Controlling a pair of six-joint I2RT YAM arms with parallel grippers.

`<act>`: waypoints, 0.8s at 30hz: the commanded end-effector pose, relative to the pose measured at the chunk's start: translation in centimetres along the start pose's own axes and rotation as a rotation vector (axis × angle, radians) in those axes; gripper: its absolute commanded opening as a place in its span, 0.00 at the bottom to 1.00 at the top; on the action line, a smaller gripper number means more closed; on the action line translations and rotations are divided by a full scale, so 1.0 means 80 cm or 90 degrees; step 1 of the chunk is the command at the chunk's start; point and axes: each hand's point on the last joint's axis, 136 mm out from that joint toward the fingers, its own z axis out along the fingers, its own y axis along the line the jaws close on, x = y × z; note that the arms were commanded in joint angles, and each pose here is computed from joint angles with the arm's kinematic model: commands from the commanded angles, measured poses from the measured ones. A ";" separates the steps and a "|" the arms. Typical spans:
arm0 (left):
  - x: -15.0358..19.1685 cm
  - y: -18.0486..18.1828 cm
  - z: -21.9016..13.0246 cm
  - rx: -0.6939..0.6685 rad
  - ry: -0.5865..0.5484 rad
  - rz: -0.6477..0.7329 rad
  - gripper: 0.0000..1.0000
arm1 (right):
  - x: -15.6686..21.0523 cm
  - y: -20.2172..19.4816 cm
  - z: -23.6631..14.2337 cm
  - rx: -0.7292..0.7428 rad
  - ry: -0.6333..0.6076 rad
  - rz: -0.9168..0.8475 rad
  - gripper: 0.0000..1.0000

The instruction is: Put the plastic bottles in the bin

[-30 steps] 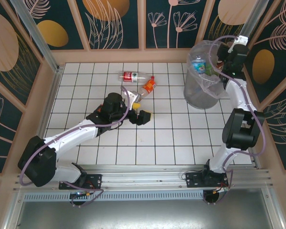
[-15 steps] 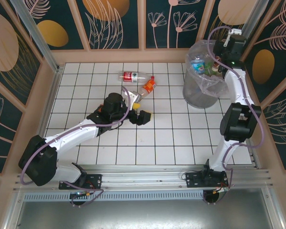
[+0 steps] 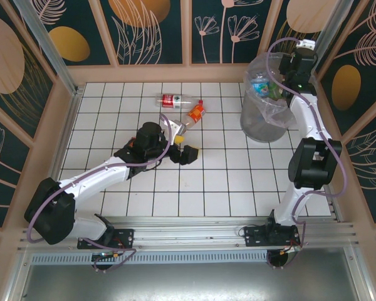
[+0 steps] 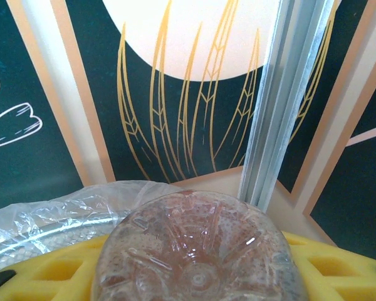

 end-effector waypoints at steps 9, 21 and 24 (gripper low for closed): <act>-0.004 -0.003 0.001 0.003 -0.002 0.018 0.99 | 0.050 0.045 0.024 -0.108 0.143 -0.015 0.57; 0.002 -0.001 0.003 0.003 0.002 0.018 0.99 | 0.133 0.040 0.044 -0.045 0.250 -0.089 0.57; 0.003 -0.001 0.004 0.004 0.003 0.017 0.99 | 0.134 0.046 0.043 -0.057 0.256 -0.094 0.59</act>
